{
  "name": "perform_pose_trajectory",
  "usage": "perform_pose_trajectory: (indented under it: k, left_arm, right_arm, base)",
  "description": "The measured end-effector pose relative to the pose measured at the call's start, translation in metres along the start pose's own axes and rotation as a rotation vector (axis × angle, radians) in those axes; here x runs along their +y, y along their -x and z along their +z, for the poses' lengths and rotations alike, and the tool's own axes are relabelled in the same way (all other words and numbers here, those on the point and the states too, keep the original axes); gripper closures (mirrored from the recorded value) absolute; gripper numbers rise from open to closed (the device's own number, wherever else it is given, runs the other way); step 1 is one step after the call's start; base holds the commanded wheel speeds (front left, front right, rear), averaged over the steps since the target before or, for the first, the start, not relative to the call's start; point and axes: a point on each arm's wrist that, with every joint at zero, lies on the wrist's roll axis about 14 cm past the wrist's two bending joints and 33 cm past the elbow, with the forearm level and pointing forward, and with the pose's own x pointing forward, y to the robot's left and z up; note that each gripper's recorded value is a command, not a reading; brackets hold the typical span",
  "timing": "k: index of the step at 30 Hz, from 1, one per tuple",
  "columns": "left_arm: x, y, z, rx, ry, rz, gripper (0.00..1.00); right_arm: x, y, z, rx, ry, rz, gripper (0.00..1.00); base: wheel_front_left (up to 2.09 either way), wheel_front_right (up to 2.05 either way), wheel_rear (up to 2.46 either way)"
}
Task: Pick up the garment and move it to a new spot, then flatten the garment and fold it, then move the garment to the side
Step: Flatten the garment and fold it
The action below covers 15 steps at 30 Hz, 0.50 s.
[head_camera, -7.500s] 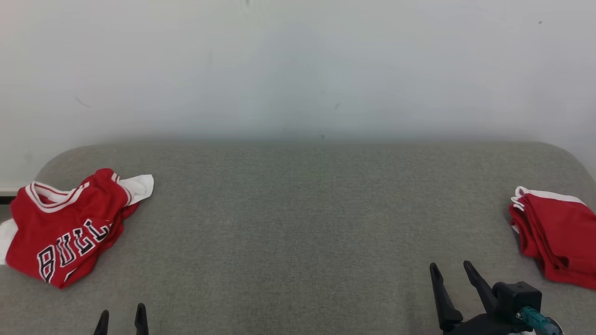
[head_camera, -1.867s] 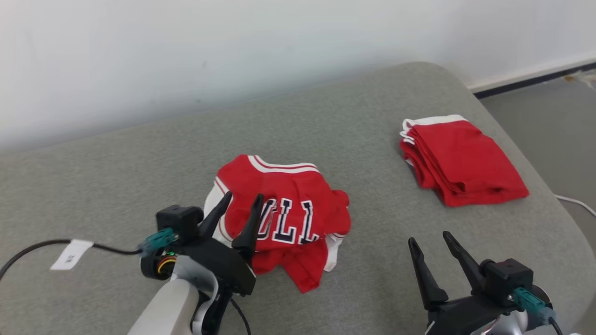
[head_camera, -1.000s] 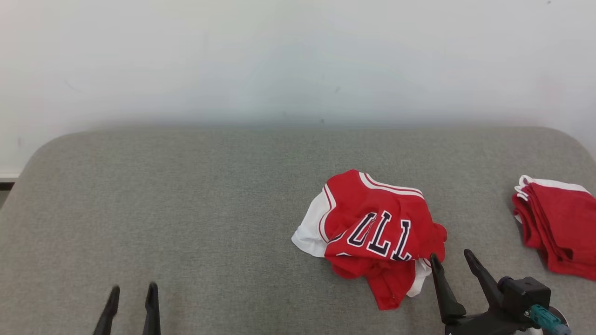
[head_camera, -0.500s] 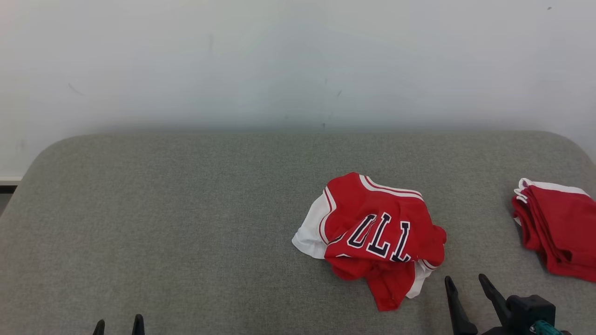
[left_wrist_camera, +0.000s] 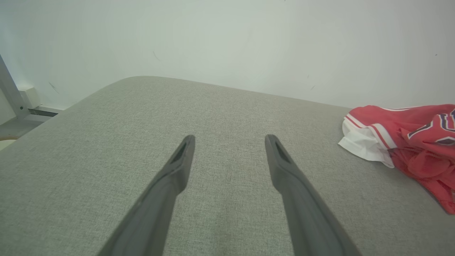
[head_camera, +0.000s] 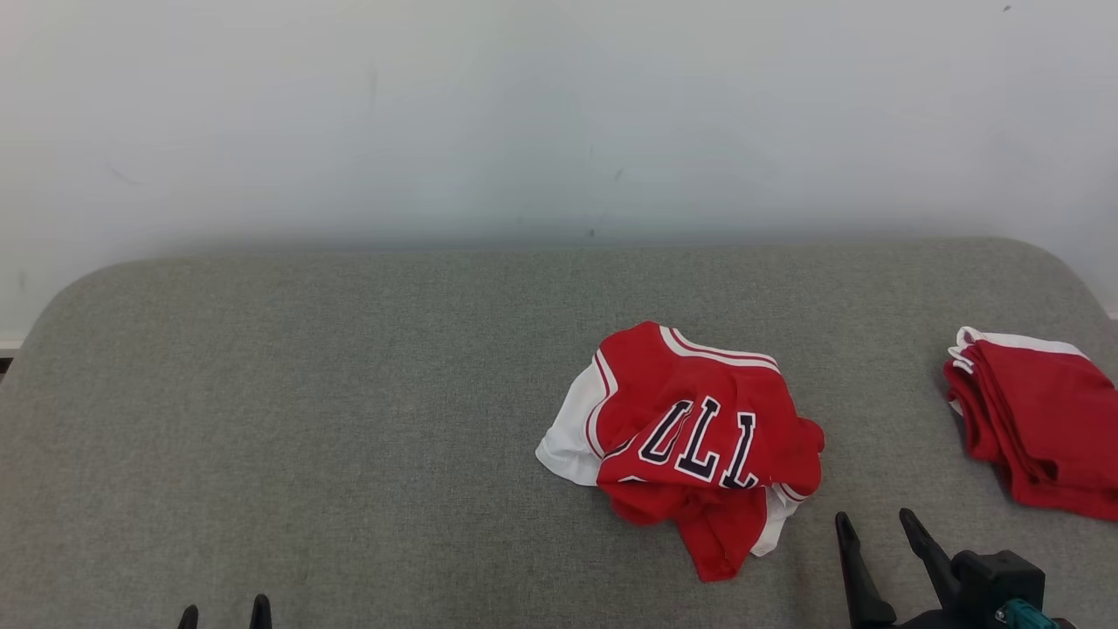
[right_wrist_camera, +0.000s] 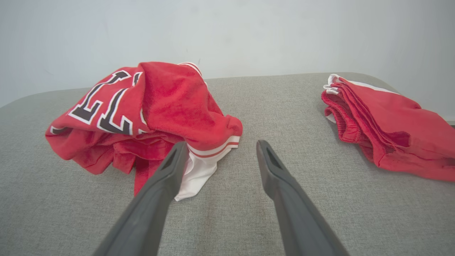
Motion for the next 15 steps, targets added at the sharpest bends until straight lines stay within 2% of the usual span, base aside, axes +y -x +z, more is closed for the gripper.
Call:
perform_pose_trajectory:
  k: [15]
  left_arm:
    - [-0.0024, -0.0011, -0.0045, 0.013, 0.011, -0.004, 0.0]
  right_arm:
    - [0.0076, -0.0006, -0.0023, 0.006, -0.009, 0.017, 0.0]
  base:
    - [0.0, 0.0, 0.0]
